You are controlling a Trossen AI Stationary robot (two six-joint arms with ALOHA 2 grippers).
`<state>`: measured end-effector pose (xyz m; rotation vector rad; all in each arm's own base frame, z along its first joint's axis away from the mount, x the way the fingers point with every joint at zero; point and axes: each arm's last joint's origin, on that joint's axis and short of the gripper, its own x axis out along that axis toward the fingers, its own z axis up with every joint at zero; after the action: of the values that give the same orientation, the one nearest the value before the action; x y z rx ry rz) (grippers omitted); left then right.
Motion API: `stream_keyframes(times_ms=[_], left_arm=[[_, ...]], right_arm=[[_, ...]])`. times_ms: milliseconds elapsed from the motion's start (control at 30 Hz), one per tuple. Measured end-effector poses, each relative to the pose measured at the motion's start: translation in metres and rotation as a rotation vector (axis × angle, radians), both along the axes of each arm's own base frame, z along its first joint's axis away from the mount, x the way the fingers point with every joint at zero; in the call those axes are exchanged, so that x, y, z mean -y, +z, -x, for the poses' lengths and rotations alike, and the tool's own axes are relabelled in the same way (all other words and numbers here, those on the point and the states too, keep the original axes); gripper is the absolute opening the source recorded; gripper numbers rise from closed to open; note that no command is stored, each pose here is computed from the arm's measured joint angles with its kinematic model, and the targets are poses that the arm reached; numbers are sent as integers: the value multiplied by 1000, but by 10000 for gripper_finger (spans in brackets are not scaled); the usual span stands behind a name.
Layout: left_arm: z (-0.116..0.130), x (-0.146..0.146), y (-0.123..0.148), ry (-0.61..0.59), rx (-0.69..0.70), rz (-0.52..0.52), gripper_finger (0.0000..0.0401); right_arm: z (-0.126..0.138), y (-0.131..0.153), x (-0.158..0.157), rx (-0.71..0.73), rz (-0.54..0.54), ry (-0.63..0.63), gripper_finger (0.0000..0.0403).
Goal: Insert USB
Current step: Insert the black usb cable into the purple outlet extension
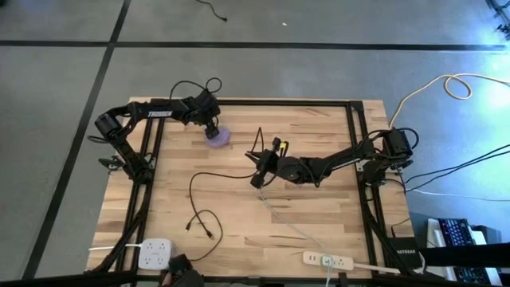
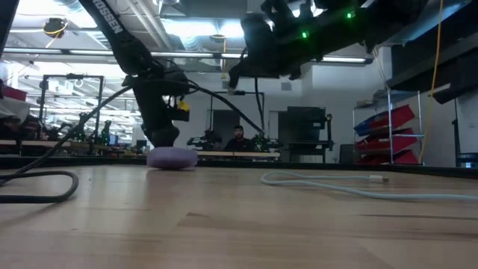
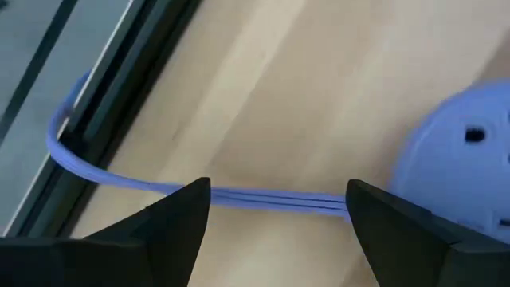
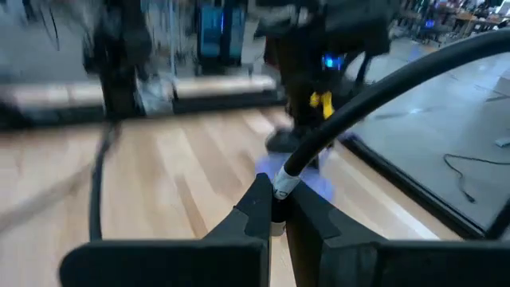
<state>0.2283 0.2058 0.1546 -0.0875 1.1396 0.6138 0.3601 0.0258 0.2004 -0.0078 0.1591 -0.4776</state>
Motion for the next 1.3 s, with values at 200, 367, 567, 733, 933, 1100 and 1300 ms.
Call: stream_keyframes(times_ms=[200, 367, 567, 733, 933, 1100, 1300], left_arm=[[-10, 17, 4, -84, 35, 52, 280], [-4, 22, 11, -96, -36, 22, 280], [8, 12, 45, -82, 105, -87, 280], [30, 11, 66, 8, 175, -58, 280], [46, 10, 47, 156, 105, 7, 280], [47, -3, 25, 276, 87, -161, 280], [48, 0, 12, 194, 56, -20, 280]], right_arm=[[-23, -12, 29, 95, -191, -100, 0], [-69, -41, 33, 70, -220, -114, 0], [-112, -45, 33, 123, -275, -152, 0], [-128, -43, 36, 89, -295, -259, 0], [-136, -41, 52, 58, -366, -285, 0], [-135, -44, 53, 27, -348, -294, 0], [-135, -44, 53, 20, -349, -284, 0]])
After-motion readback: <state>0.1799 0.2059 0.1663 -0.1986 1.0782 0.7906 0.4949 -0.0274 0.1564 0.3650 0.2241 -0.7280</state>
